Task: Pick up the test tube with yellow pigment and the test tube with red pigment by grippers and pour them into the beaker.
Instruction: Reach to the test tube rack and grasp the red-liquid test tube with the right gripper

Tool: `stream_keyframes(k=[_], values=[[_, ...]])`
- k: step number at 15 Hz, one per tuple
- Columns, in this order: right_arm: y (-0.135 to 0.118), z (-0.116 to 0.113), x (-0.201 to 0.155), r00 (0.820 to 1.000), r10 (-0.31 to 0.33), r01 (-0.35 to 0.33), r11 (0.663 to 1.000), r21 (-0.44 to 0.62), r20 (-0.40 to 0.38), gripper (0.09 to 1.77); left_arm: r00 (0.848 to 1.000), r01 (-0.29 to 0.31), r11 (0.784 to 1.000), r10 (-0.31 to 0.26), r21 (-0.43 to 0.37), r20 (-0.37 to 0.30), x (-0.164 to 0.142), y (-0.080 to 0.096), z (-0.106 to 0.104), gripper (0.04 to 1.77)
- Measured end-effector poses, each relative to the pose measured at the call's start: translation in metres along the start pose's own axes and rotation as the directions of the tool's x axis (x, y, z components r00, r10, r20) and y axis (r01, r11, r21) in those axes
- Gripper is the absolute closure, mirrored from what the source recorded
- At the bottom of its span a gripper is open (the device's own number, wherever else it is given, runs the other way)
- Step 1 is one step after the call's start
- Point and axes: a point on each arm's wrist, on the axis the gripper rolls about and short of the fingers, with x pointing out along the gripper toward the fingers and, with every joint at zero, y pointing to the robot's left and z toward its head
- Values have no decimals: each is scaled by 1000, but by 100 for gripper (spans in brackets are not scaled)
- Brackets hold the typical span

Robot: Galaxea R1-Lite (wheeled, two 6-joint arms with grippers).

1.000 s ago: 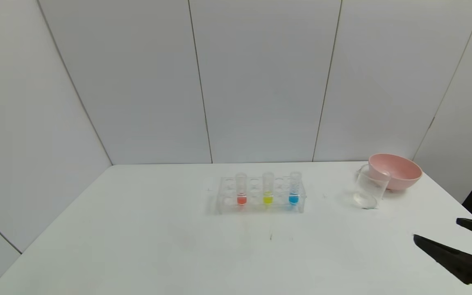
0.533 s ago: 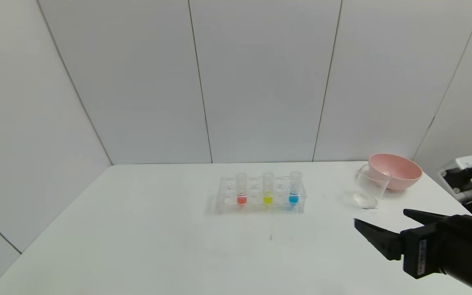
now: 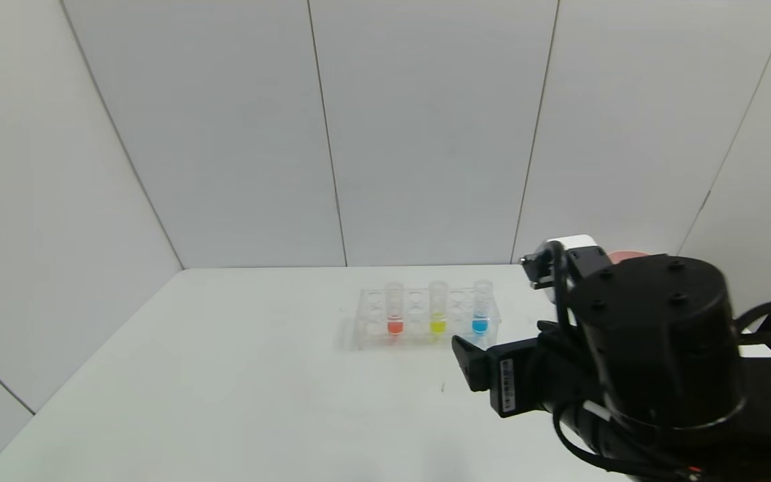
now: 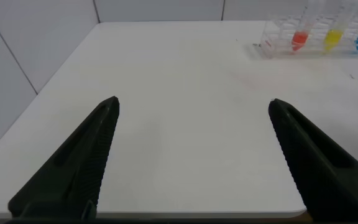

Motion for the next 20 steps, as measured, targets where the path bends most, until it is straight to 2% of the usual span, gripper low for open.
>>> stream_keyframes(k=[7,12,16,20], values=[[64,0,60,1000,-8,8,1000,-25,0,15,1000,0,1000,0,0,0,0,0,0,9],[95,-1,98,998,-55,56,998,-15,7,15,1000,0,1000,0,0,0,0,0,0,9],[106,-8,134,996,-87,87,996,4,15,15,1000,0,1000,0,0,0,0,0,0,9],[102,-8,175,991,-132,131,991,34,33,15,1000,0,1000,0,0,0,0,0,0,9]])
